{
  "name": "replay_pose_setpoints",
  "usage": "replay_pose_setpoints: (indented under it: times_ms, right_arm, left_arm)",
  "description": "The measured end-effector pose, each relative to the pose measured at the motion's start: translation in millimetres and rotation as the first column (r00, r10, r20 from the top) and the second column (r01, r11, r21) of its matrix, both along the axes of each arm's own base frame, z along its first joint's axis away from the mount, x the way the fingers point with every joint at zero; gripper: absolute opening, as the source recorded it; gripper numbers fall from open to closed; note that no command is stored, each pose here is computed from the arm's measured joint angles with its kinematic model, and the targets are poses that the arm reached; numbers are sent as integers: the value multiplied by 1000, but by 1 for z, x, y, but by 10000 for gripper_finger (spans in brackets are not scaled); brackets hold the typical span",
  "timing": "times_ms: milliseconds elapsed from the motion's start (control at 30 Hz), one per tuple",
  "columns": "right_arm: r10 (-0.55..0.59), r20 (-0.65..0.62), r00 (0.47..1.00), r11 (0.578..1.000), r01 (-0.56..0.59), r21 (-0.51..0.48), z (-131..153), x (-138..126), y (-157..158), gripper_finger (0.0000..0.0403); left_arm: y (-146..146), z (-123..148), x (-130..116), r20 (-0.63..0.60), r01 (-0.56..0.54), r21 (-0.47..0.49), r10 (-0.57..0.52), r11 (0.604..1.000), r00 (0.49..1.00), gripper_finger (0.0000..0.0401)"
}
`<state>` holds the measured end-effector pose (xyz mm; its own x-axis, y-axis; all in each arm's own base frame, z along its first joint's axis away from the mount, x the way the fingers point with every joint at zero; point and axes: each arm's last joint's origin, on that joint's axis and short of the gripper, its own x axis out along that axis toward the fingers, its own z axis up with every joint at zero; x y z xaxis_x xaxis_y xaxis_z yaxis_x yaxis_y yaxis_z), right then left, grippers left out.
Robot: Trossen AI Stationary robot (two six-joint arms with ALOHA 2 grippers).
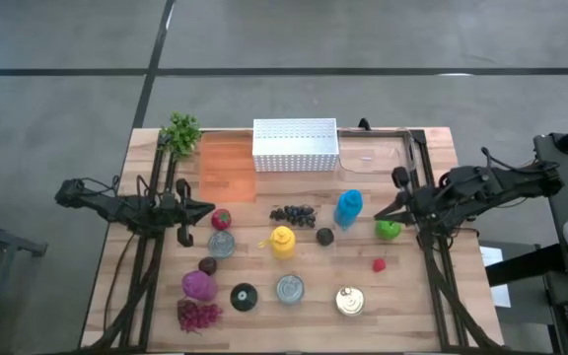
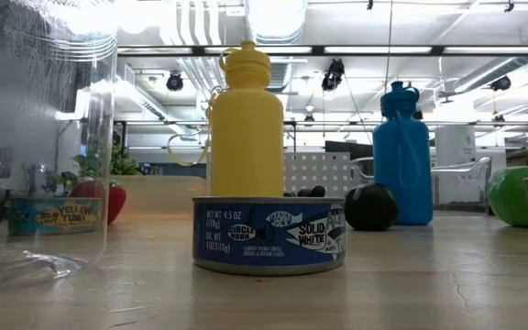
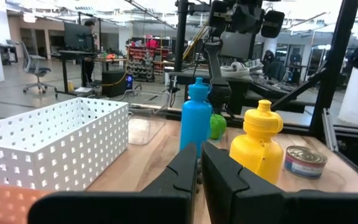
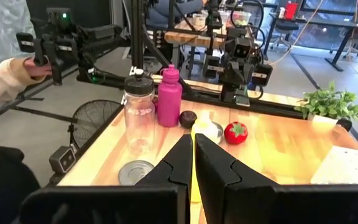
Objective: Pick & Place Food Item
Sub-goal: Put the blue water bottle into the transparent bin
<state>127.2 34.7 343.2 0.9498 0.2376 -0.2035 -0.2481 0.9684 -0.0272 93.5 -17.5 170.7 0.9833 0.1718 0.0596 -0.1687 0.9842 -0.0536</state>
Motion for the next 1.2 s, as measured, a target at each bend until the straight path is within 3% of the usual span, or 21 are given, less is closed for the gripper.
replay_pose_setpoints:
  times_ms: [333, 600, 933, 1100, 1200]
  right_arm:
    - [-130, -50, 990, 990, 127, -53, -8, 14, 0, 13]
    - [-197, -100, 975, 980, 194, -35, -14, 23, 1, 22]
    - [-305, -121, 945, 952, 297, -79, -20, 36, 1, 124]
    - [-358, -178, 917, 930, 368, 24, -24, 41, 0, 172]
    - [-381, -219, 898, 919, 394, 17, -30, 44, -2, 190]
  left_arm:
    - [0, 0, 0, 1, 1, -9, -1, 1000, 1000, 28]
    - [0, 0, 0, 2, 1, -11, -1, 1000, 1000, 28]
    - [0, 0, 0, 1, 1, -11, -1, 1000, 1000, 28]
    - [0, 0, 0, 2, 1, -11, -1, 1000, 1000, 28]
    - [0, 0, 0, 2, 1, -11, -1, 1000, 1000, 28]
